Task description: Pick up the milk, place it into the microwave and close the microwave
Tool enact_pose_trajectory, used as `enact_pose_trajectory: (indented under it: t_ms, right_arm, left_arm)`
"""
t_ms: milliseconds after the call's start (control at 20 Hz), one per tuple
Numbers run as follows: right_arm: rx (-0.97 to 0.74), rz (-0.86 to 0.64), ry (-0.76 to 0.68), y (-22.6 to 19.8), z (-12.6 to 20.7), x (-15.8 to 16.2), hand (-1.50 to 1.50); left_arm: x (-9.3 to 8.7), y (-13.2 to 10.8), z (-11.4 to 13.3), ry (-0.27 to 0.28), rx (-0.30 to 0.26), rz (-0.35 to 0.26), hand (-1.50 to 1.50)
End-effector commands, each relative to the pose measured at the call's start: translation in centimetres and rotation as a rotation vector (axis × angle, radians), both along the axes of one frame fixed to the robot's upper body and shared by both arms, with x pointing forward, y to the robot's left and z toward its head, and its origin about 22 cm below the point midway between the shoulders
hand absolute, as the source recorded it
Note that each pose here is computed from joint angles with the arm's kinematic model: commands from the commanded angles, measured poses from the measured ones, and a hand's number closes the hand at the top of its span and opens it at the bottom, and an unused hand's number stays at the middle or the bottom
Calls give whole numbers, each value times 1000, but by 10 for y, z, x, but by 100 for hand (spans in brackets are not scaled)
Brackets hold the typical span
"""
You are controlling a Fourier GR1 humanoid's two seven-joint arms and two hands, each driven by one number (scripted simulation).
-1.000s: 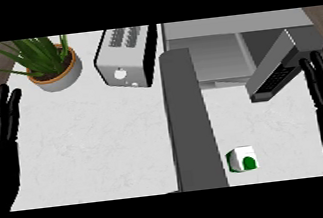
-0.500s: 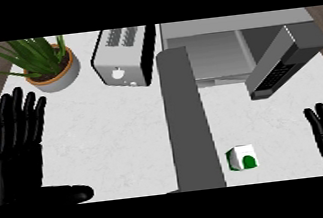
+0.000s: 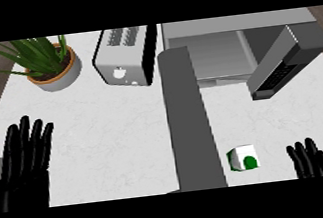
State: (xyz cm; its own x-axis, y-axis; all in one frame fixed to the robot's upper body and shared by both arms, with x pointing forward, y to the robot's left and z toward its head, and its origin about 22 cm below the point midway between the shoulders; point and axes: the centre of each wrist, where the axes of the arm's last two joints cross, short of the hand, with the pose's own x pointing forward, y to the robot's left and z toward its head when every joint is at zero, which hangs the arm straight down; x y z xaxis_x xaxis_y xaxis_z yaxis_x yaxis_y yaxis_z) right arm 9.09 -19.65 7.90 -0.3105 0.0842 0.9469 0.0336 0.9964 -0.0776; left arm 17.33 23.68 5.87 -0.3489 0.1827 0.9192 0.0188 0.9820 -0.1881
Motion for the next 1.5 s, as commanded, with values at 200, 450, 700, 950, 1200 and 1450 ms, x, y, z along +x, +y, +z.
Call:
enact_pose_trajectory:
  t_ms: [200,450,700,950,1200,1450]
  right_arm:
    - [20,-29,66,4,-44,1,-150]
    - [46,-37,80,6,-89,-2,-150]
    - [41,-90,91,5,-94,10,-150]
    - [33,-217,118,-32,-147,23,-150]
    - [5,-240,139,-28,-169,26,-150]
    - [-9,-241,132,-34,-185,39,-150]
  left_arm:
    - [-27,-14,2,2,-27,-14,-150]
    - [-49,1,-22,9,-14,-28,-150]
    - [-35,-12,-30,8,-17,14,-150]
    - [-58,13,-35,2,-18,-10,-150]
    - [-66,-5,-38,16,-20,-7,-150]
    - [-73,3,-47,16,-15,-31,-150]
